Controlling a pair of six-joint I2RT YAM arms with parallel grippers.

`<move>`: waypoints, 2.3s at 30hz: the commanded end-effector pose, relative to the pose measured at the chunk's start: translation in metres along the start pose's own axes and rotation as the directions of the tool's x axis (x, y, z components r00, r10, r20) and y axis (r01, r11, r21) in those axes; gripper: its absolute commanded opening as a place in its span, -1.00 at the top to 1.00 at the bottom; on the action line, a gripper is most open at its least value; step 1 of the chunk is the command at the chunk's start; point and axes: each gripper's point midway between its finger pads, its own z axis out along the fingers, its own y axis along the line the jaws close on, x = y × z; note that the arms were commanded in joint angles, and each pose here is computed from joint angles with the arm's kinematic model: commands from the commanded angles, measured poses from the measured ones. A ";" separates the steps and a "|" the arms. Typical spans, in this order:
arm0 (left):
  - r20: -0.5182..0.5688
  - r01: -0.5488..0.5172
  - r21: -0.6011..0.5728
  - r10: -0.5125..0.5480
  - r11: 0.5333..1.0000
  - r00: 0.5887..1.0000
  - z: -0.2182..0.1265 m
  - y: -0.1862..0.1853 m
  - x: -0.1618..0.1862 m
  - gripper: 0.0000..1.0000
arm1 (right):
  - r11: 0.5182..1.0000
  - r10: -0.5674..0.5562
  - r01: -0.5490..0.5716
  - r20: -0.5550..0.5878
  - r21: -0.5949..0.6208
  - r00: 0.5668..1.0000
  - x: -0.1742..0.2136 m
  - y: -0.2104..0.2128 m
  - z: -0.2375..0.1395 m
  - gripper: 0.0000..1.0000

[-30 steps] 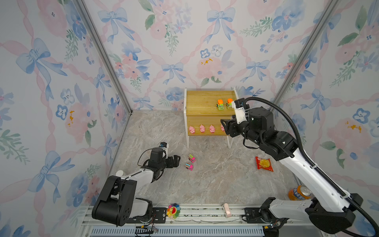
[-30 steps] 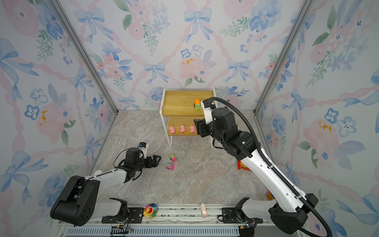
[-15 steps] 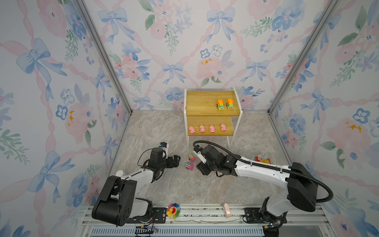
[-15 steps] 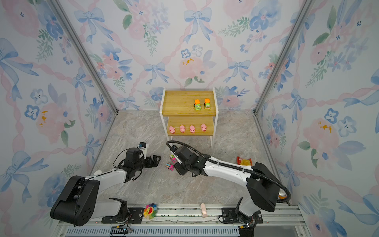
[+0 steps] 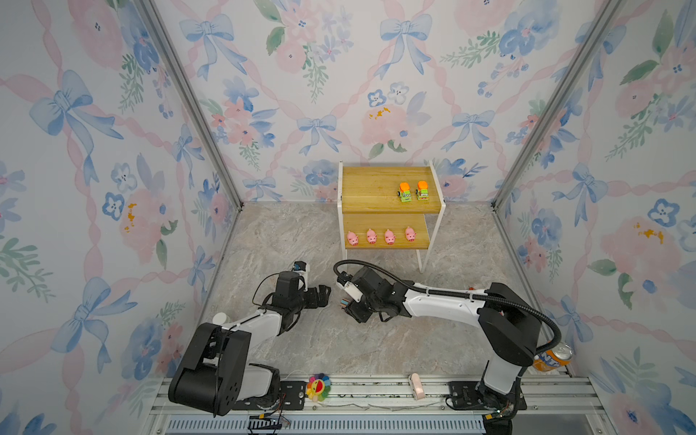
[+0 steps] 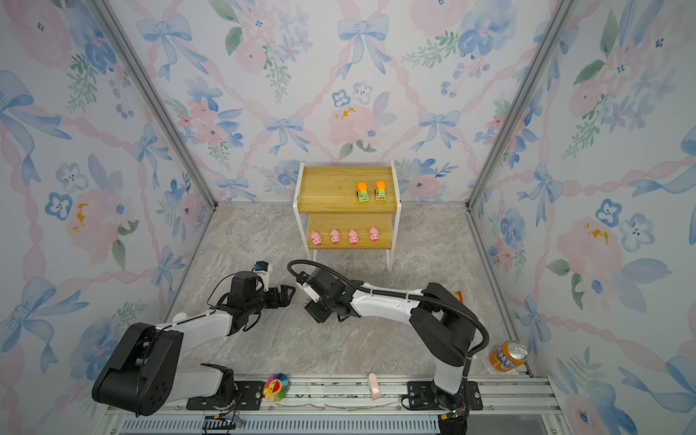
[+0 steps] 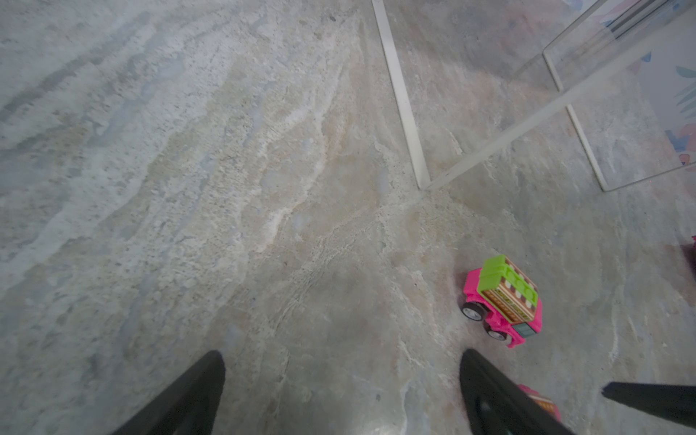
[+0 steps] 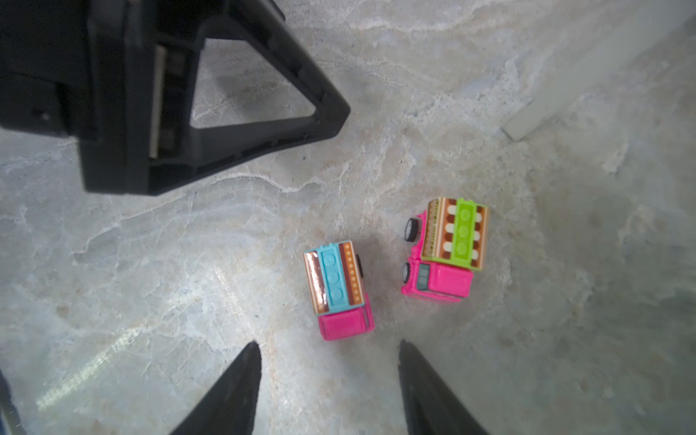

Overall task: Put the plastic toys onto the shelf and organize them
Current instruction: 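Lower the right gripper onto the pink truck with blue top and close it, then lift the pink truck with the right gripper up to the upper shelf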

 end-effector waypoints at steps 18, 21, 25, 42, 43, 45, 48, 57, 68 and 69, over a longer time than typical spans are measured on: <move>0.008 -0.016 -0.002 0.016 1.000 1.000 -0.002 -0.001 0.001 -0.96 | 0.999 0.000 -0.001 -0.023 -0.037 1.000 -0.003 -0.003 0.033 -0.14; 0.009 -0.017 0.000 0.017 1.000 1.000 -0.002 -0.002 0.001 -0.96 | 0.999 0.006 -0.007 -0.018 -0.036 1.000 -0.004 -0.004 0.035 -0.12; 0.007 -0.016 -0.001 0.016 1.000 1.000 -0.001 -0.001 0.001 -0.96 | 0.999 0.012 -0.013 -0.016 -0.032 1.000 -0.004 -0.005 0.036 -0.05; 0.006 -0.016 0.001 0.016 1.000 1.000 -0.001 -0.001 0.002 -0.96 | 0.998 0.055 -0.055 -0.029 -0.032 0.998 -0.007 -0.009 0.023 0.55; 0.007 -0.016 0.000 0.016 1.000 1.000 -0.001 -0.001 0.001 -0.96 | 0.998 0.058 -0.059 -0.032 -0.035 0.998 -0.008 -0.008 0.019 0.56; 0.005 -0.017 0.002 0.017 1.000 1.000 -0.001 -0.001 0.001 -0.96 | 0.997 0.063 -0.064 -0.037 -0.045 0.997 -0.013 -0.006 0.008 0.58; 0.002 -0.017 0.004 0.017 1.000 1.000 -0.001 -0.002 0.002 -0.96 | 0.996 0.067 -0.069 -0.034 -0.064 0.997 -0.025 -0.001 -0.015 0.61; -0.001 -0.020 0.011 0.020 1.000 1.000 0.000 -0.003 0.002 -0.96 | 0.995 0.072 -0.069 0.043 -0.073 0.996 -0.103 0.006 -0.130 0.68; -0.002 -0.021 0.014 0.021 1.000 1.000 0.000 -0.003 0.002 -0.96 | 0.972 0.160 -0.213 0.373 0.104 0.914 -0.189 -0.058 -0.268 0.71; -0.002 -0.021 0.014 0.021 1.000 1.000 0.000 -0.003 0.002 -0.96 | 0.964 0.167 -0.234 0.399 0.125 0.902 -0.193 -0.067 -0.277 0.71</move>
